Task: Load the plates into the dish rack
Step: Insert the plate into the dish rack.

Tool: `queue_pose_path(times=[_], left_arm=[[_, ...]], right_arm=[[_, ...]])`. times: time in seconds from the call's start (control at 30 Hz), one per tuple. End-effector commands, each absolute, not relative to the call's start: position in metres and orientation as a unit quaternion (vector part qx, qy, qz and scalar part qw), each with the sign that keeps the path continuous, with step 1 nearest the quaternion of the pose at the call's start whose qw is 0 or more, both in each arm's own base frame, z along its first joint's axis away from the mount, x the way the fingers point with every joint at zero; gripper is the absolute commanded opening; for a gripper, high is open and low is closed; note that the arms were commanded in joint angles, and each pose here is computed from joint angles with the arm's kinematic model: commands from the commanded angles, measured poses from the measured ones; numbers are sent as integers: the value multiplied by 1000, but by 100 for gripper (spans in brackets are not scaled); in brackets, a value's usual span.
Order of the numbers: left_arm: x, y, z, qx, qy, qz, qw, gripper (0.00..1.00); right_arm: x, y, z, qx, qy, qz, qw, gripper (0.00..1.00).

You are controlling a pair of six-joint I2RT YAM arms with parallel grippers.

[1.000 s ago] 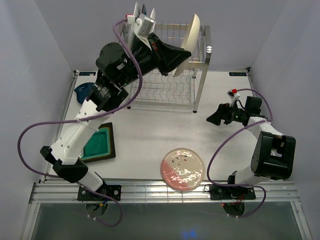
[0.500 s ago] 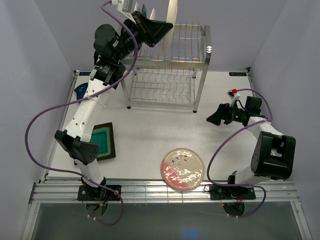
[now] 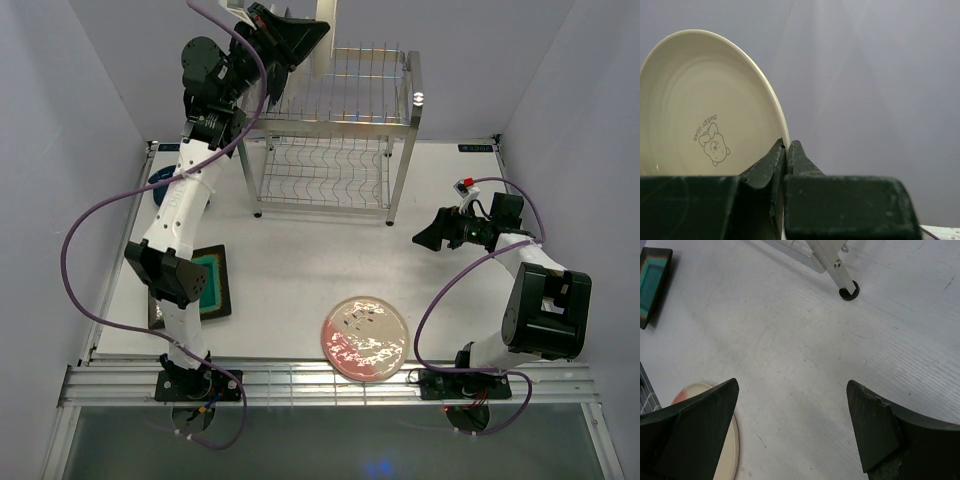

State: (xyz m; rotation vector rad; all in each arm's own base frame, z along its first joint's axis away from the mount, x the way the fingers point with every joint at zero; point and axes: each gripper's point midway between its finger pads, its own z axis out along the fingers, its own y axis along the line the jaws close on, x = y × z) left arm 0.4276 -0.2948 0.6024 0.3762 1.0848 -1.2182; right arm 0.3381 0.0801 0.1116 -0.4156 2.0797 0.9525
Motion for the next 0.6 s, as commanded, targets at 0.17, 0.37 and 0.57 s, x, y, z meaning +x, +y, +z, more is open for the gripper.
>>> queue_pose_path(times=[0.17, 0.37, 0.57], left_arm=[[446, -285, 591, 173, 486, -532, 672, 0], [461, -281, 570, 173, 511, -500, 677, 0], [476, -273, 548, 159, 534, -494, 668, 0]], right_arm=[[346, 78, 128, -176, 809, 378, 415, 94], [345, 78, 128, -175, 809, 380, 414, 94], [346, 78, 128, -176, 808, 380, 414, 94]])
